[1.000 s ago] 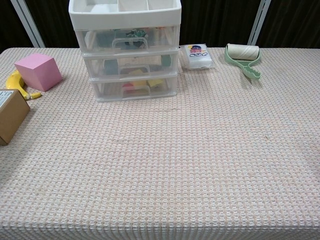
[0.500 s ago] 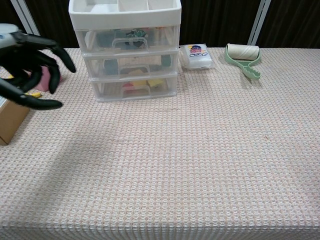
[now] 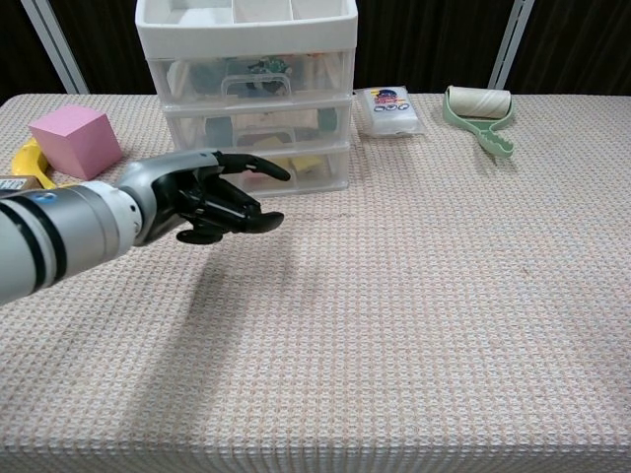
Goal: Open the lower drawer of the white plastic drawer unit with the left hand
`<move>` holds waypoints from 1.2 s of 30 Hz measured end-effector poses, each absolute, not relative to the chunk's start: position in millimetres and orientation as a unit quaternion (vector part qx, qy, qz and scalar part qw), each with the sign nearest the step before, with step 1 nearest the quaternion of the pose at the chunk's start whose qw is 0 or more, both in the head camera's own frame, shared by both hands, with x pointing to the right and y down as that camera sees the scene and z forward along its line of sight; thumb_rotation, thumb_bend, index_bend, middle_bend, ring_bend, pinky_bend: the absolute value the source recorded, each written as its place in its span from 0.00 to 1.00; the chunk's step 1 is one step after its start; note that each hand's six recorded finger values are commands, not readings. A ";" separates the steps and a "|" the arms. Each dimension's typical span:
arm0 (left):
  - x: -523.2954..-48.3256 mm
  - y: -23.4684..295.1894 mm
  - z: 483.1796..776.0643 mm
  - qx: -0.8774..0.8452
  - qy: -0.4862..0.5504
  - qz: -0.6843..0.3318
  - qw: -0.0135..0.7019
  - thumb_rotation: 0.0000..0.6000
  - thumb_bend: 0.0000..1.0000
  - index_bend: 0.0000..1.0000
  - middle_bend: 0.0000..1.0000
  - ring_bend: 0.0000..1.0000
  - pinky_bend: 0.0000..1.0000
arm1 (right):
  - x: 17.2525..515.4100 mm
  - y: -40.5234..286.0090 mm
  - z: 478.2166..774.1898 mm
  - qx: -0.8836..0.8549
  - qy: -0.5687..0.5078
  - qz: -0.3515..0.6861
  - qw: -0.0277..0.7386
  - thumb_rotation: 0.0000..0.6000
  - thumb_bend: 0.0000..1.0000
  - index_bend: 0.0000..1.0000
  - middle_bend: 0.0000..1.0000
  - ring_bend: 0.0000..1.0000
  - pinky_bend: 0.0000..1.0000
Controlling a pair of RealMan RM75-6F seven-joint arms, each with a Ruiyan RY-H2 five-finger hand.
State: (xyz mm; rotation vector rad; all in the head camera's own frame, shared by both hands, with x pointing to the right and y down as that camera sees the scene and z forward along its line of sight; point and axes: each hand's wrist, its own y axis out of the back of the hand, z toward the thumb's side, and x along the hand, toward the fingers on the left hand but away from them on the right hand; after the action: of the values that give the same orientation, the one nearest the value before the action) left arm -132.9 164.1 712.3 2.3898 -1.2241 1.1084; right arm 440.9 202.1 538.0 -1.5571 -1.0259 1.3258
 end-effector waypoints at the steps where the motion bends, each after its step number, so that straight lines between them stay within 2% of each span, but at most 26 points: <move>1: -130.3 164.7 715.9 0.811 -0.423 0.380 0.136 1.00 0.37 0.17 0.83 0.95 1.00 | 440.1 201.2 538.8 -0.620 -0.407 0.528 0.414 1.00 0.06 0.00 0.00 0.00 0.00; 8: -108.0 161.9 738.7 0.752 -0.472 0.368 0.275 1.00 0.40 0.12 0.84 0.96 1.00 | 435.1 196.4 541.9 -0.620 -0.402 0.532 0.414 1.00 0.06 0.00 0.00 0.00 0.00; 14: -95.9 151.0 742.7 0.712 -0.512 0.336 0.345 1.00 0.41 0.11 0.84 0.96 1.00 | 432.9 193.9 544.0 -0.616 -0.400 0.537 0.415 1.00 0.06 0.00 0.00 0.00 0.00; 29: -92.3 143.1 753.5 0.637 -0.559 0.280 0.451 1.00 0.41 0.11 0.85 0.97 1.00 | 434.1 192.9 546.8 -0.615 -0.399 0.543 0.409 1.00 0.06 0.00 0.00 0.00 0.00; 36: -89.8 137.1 755.3 0.620 -0.577 0.246 0.470 1.00 0.42 0.15 0.86 0.97 1.00 | 435.2 193.5 547.3 -0.613 -0.399 0.547 0.407 1.00 0.06 0.00 0.00 0.00 0.00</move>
State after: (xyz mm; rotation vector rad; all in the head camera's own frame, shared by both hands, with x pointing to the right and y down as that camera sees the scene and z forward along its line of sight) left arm -89.8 137.1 755.3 1.5204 -1.4152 0.6040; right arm 435.2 193.5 547.3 -1.5465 -1.0058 1.3783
